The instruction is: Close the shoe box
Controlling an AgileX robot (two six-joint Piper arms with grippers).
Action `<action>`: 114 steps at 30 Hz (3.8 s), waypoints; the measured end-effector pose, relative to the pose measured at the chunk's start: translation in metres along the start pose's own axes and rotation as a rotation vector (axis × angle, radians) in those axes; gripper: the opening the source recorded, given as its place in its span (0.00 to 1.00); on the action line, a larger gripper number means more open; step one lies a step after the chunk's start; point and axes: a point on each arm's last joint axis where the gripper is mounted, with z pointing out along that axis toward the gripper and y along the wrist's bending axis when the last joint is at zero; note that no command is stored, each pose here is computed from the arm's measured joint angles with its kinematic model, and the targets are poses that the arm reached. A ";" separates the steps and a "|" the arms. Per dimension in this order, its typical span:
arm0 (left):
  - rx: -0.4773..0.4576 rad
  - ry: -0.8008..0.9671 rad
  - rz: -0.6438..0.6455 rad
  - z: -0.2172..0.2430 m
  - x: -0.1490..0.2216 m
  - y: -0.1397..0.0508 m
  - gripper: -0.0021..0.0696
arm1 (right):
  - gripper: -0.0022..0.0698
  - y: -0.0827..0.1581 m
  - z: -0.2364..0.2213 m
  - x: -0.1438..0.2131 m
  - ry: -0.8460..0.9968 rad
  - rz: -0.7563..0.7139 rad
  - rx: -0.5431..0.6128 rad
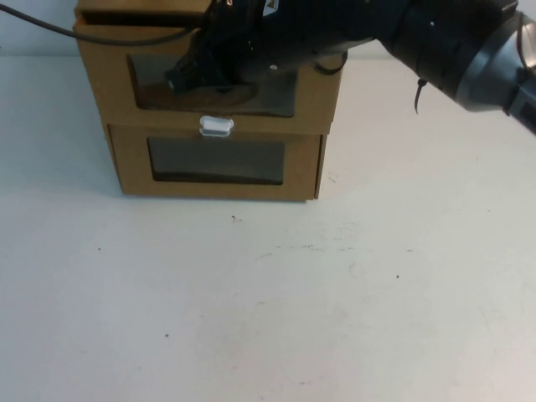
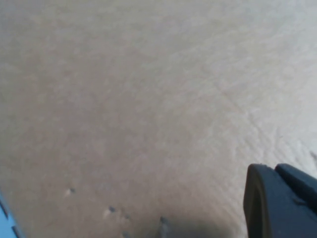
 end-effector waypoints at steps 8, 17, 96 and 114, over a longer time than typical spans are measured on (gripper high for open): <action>-0.017 0.009 0.006 0.000 0.001 0.002 0.02 | 0.01 -0.012 -0.013 0.006 0.107 -0.014 0.129; -0.017 0.009 0.006 0.000 0.001 0.002 0.02 | 0.01 -0.017 -0.015 0.005 0.105 -0.013 0.192; -0.231 -0.477 0.202 -0.221 0.181 -0.189 0.02 | 0.01 0.074 -0.323 0.198 -0.048 0.332 0.239; -0.462 -0.638 0.096 -0.159 0.387 -0.170 0.02 | 0.01 0.069 -0.269 0.305 -0.538 0.322 0.230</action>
